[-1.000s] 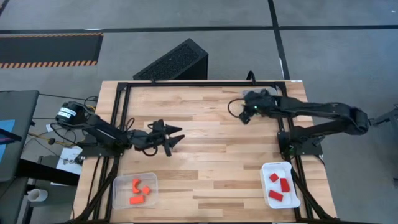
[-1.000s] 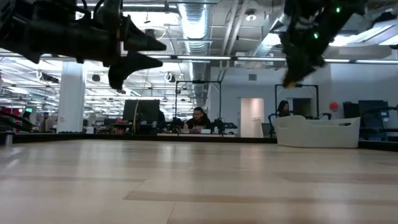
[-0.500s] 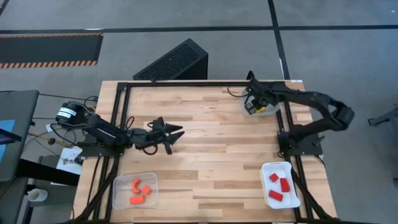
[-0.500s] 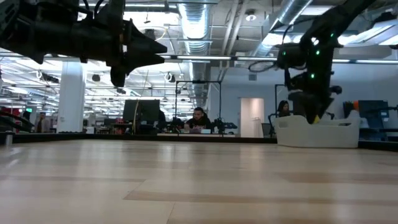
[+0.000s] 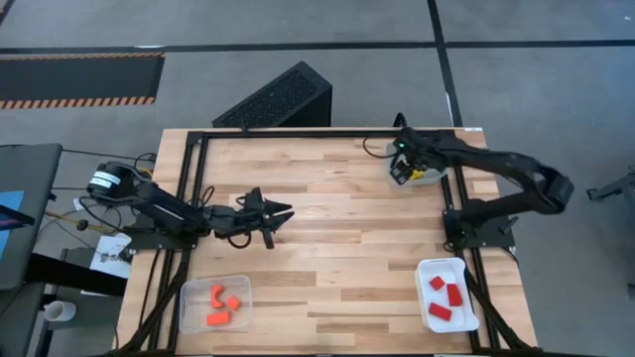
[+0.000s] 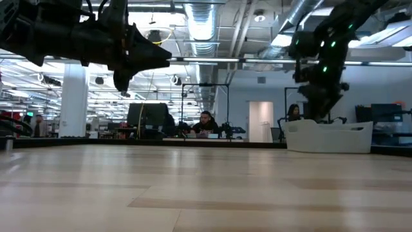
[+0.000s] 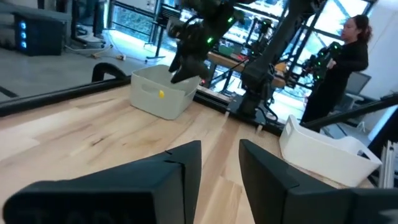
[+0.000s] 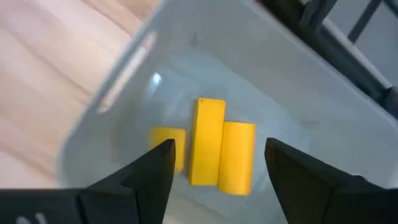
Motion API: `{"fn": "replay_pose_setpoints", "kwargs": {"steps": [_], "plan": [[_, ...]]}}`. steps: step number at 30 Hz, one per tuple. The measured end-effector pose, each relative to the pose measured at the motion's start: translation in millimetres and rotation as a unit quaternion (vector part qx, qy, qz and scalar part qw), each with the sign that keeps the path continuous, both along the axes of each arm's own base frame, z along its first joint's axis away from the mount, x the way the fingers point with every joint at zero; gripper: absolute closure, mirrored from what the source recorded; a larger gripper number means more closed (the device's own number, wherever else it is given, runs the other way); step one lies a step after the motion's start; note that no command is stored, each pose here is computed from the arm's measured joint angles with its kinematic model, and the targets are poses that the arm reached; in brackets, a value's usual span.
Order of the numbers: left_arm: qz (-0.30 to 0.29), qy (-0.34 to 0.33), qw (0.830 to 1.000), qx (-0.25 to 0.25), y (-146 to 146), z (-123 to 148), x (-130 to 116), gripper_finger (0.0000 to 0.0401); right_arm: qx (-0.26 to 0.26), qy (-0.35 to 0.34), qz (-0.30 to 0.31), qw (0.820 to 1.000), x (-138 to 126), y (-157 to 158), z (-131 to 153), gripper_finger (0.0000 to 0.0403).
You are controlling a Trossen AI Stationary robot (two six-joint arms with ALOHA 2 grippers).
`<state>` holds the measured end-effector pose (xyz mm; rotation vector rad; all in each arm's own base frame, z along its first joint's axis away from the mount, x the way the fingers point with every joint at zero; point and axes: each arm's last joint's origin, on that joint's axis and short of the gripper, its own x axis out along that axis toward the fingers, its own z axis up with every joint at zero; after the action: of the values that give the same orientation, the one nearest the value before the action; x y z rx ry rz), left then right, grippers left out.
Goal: Sort & place blocks by color
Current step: Return to Home Position
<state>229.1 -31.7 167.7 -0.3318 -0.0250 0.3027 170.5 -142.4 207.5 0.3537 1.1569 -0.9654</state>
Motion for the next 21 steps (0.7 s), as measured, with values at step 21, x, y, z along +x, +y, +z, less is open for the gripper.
{"fn": "replay_pose_setpoints", "kwargs": {"steps": [21], "plan": [[0.001, -0.065, 0.991, 0.118, 18, 82, -75, 0.0399, -0.161, -0.349, 0.258, 0.886, -85, 120, 79, 0.0183]]}}
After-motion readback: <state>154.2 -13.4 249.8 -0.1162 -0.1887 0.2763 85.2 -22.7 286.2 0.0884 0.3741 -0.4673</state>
